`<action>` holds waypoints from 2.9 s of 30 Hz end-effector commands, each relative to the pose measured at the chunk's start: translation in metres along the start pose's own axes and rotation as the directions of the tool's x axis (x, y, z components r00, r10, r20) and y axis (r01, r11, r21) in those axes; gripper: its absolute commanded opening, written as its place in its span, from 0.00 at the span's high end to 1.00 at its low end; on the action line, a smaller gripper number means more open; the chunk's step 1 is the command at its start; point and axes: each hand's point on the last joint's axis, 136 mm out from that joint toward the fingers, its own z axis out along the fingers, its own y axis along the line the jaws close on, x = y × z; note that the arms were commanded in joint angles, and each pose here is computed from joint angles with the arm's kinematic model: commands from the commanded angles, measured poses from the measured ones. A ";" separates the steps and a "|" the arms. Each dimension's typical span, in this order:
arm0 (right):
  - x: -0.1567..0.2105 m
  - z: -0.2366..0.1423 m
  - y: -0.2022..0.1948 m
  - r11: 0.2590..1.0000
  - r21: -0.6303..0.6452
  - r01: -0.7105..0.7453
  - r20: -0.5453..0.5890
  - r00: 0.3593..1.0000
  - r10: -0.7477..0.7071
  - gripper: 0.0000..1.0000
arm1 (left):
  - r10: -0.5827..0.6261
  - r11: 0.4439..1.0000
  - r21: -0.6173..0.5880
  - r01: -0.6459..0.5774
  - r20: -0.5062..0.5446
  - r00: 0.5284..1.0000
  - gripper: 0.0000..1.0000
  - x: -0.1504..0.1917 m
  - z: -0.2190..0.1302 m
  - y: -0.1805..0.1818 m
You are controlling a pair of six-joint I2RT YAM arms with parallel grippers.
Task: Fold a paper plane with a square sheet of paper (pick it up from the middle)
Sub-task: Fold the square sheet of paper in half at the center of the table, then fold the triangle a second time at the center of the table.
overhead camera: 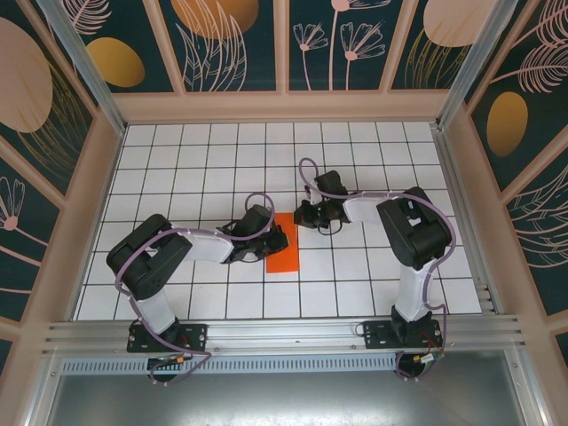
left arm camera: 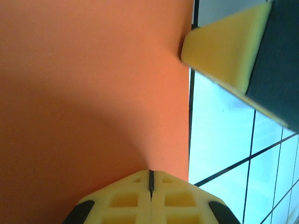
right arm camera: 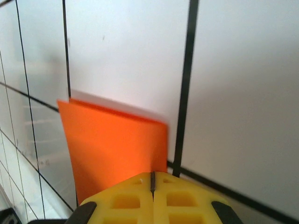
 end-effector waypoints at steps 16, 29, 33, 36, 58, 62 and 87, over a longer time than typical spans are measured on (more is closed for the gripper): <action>-0.028 -0.021 0.026 0.996 -0.023 0.081 0.122 0.990 -0.078 1.00 | -0.028 0.984 -0.177 0.008 -0.110 0.994 1.00 0.035 0.003 0.053; -0.023 0.016 0.000 0.997 0.049 0.055 0.062 0.996 -0.058 1.00 | -0.034 0.982 -0.187 0.014 -0.106 0.994 1.00 0.035 0.002 0.056; -0.044 0.010 -0.013 0.995 0.091 0.032 0.110 0.993 -0.042 1.00 | -0.037 0.982 -0.189 0.015 -0.110 0.993 1.00 0.037 0.001 0.058; -0.065 -0.001 -0.013 0.993 0.112 0.023 0.163 0.986 -0.041 1.00 | -0.034 0.984 -0.180 0.014 -0.108 0.994 1.00 0.037 0.000 0.057; 0.032 -0.021 0.040 0.985 0.131 0.111 0.068 0.990 -0.121 0.85 | -0.104 0.994 -0.011 0.108 0.190 0.976 0.34 -0.034 -0.076 0.009; 0.038 -0.007 0.042 0.992 0.087 0.087 0.038 0.995 -0.091 0.83 | -0.169 0.986 0.021 0.168 0.152 0.974 0.30 -0.019 -0.081 0.017; 0.061 0.010 -0.019 0.992 0.072 -0.108 -0.028 0.994 0.110 0.86 | -0.221 0.975 0.041 0.220 0.022 0.975 0.24 0.026 -0.064 0.009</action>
